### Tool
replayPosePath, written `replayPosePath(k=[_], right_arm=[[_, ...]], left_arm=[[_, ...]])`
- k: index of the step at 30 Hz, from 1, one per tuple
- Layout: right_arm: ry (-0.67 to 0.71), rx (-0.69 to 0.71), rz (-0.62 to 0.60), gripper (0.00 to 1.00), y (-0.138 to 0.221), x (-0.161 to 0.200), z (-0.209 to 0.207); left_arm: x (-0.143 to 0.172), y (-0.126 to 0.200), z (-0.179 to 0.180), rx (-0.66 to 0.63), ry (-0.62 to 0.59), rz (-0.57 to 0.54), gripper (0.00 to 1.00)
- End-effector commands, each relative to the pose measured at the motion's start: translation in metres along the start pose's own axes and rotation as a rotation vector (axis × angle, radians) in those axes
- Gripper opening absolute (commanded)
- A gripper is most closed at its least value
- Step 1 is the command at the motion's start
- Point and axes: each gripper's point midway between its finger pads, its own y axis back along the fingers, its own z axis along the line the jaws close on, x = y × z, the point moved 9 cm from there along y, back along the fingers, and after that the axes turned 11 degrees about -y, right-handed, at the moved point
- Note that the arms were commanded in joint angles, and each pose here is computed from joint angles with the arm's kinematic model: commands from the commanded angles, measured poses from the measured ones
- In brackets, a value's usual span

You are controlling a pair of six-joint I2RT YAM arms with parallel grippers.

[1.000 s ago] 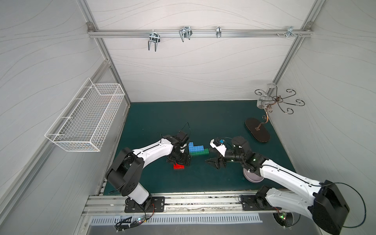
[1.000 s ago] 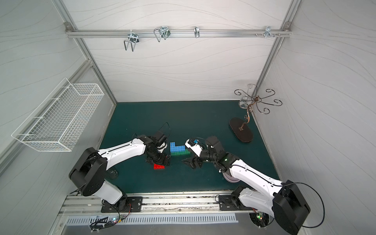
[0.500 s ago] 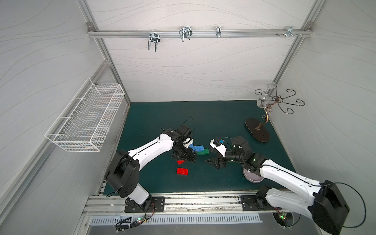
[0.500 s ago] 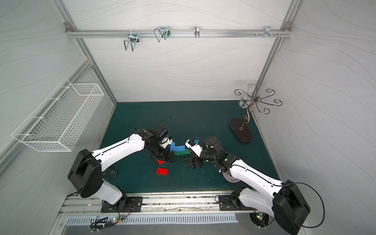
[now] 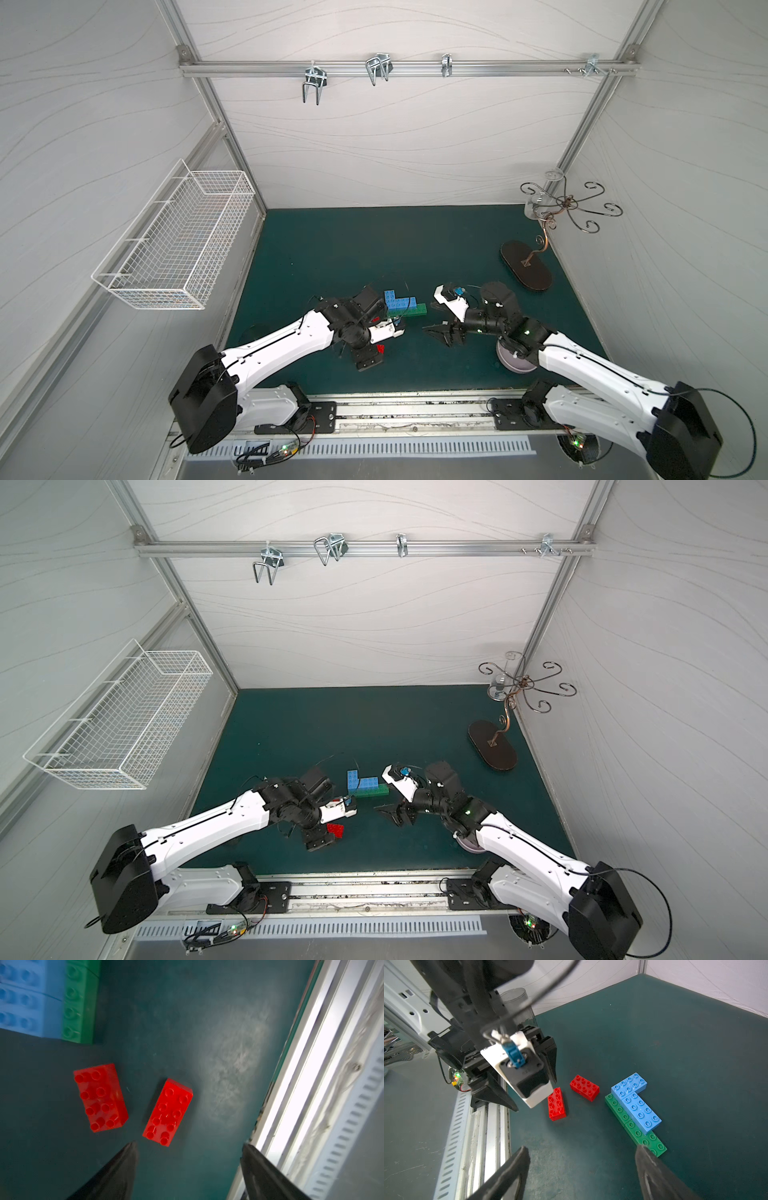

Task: Assemble a small pinwheel with lego
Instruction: Adjust the lego brick at the center of the board, then pick up the lego brick from the center of the board.

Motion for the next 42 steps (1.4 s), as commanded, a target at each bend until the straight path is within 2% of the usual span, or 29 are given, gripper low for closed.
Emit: replayPosePath(k=[1, 6, 13, 19, 24, 26, 28, 30, 33, 38, 42], right_arm=[[0.008, -0.006, -0.026, 0.82, 0.003, -0.003, 0.001], [0.007, -0.017, -0.034, 0.82, 0.003, -0.002, 0.002], [0.002, -0.020, -0.032, 0.81, 0.003, 0.003, 0.002], [-0.005, -0.022, -0.025, 0.81, 0.002, 0.005, 0.001], [0.000, -0.015, -0.028, 0.81, 0.004, 0.004, 0.002], [-0.003, -0.012, -0.026, 0.81, 0.003, 0.004, 0.001], [-0.007, -0.014, -0.022, 0.81, 0.003, 0.004, 0.001], [-0.006, -0.014, -0.023, 0.81, 0.003, 0.002, 0.001], [-0.007, -0.004, -0.035, 0.81, 0.001, 0.001, -0.001], [-0.052, -0.045, -0.037, 0.80, -0.013, -0.003, -0.003], [-0.055, -0.062, -0.031, 0.79, -0.021, -0.006, -0.002]], left_arm=[[0.000, -0.006, 0.009, -0.098, -0.152, -0.041, 0.82], [-0.003, -0.019, 0.011, -0.073, -0.142, -0.081, 0.81], [-0.002, -0.033, 0.015, -0.078, -0.154, -0.069, 0.82], [-0.006, -0.037, 0.017, -0.019, -0.134, -0.050, 0.79], [-0.012, -0.015, 0.030, -0.061, 0.008, -0.190, 0.82], [-0.007, -0.013, 0.035, -0.104, 0.046, -0.152, 0.82], [-0.001, -0.008, 0.049, -0.185, 0.144, -0.115, 0.82], [0.003, 0.000, 0.061, -0.201, 0.203, -0.145, 0.82], [0.007, -0.002, 0.076, -0.246, 0.222, -0.140, 0.82], [0.010, -0.008, 0.097, -0.228, 0.227, -0.159, 0.76], [0.013, -0.014, 0.094, -0.160, 0.231, -0.159, 0.71]])
